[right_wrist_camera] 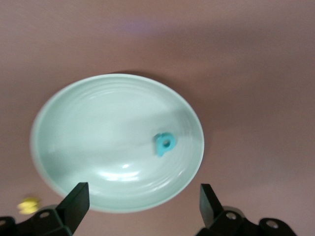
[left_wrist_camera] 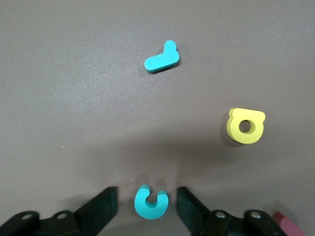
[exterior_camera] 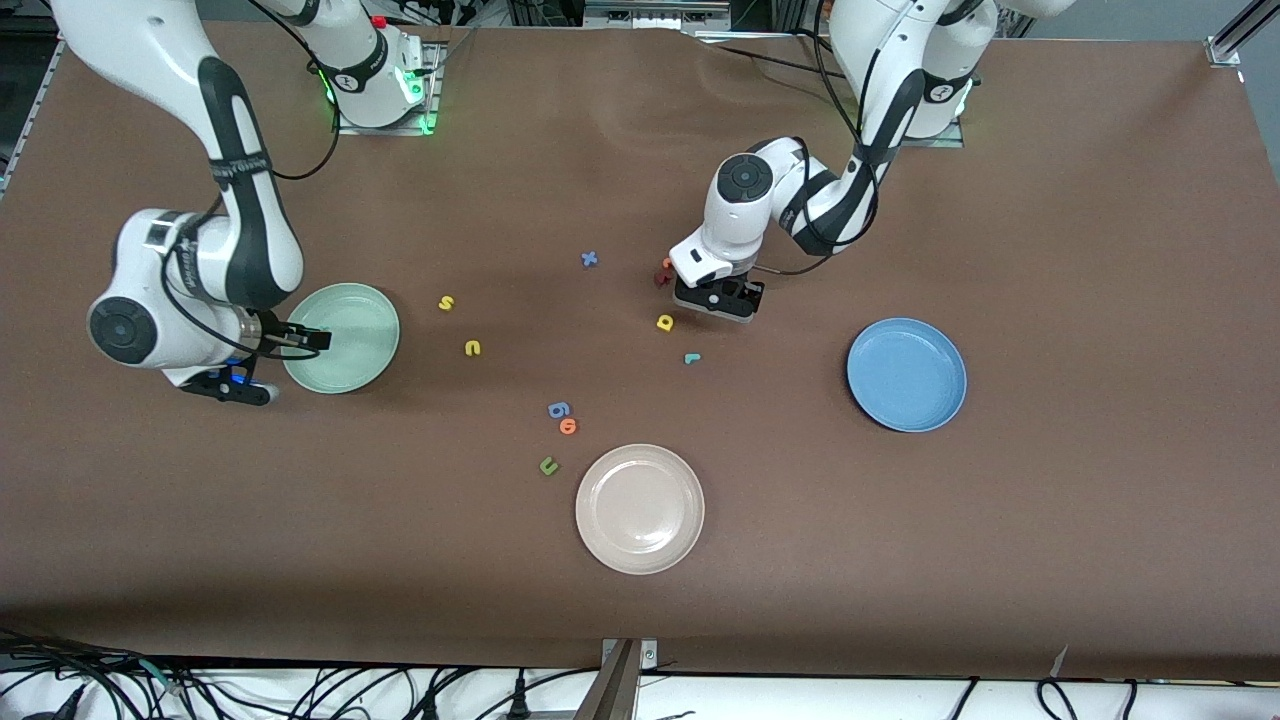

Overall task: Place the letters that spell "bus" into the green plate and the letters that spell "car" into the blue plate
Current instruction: 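Move the right gripper to the yellow s while the left lowers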

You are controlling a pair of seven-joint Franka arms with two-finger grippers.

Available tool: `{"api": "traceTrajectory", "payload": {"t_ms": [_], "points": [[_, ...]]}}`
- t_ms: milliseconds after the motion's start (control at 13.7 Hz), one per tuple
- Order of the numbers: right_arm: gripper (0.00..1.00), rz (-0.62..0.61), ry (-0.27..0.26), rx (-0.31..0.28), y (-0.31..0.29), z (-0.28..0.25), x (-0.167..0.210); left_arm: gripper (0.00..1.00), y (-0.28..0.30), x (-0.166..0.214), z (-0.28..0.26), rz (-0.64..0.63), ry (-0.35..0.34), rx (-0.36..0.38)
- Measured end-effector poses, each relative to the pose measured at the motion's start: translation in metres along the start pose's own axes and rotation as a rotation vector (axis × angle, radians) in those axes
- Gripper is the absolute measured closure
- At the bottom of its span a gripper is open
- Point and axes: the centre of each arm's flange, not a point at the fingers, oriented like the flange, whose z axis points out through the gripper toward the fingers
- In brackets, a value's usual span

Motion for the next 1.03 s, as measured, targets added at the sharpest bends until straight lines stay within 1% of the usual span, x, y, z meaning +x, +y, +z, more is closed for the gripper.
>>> {"api": "traceTrajectory", "payload": {"t_ms": [73,147,220,366,440,659,806,952,1026], "points": [[0.01,0.029,0.003,0.009,-0.012,-0.013,-0.007,0.45,0.0,0.0,0.0,0.0,0.0,0.0],[0.01,0.058,0.005,0.015,-0.028,-0.022,-0.016,0.5,0.0,0.0,0.001,0.0,-0.002,0.001],[0.01,0.084,0.007,0.017,-0.05,-0.026,-0.025,0.51,0.0,0.0,0.001,-0.001,-0.002,0.001],[0.01,0.137,0.002,0.013,-0.095,-0.022,-0.041,0.52,-0.001,0.0,0.001,-0.02,-0.005,-0.003],[0.01,0.161,-0.001,0.009,-0.116,-0.017,-0.05,0.54,-0.001,0.0,0.001,-0.036,-0.009,-0.008],[0.02,0.204,0.016,0.014,-0.154,0.012,-0.067,0.54,-0.002,0.002,0.001,-0.072,-0.017,-0.021],[0.02,0.212,0.033,0.02,-0.158,0.041,-0.073,0.53,-0.002,0.002,0.001,-0.082,-0.023,-0.023],[0.02,0.22,0.064,0.033,-0.157,0.072,-0.079,0.52,-0.001,0.004,0.0,-0.083,-0.024,-0.023],[0.02,0.231,0.079,0.041,-0.157,0.087,-0.084,0.49,0.0,0.006,-0.002,-0.084,-0.02,-0.026]]}}
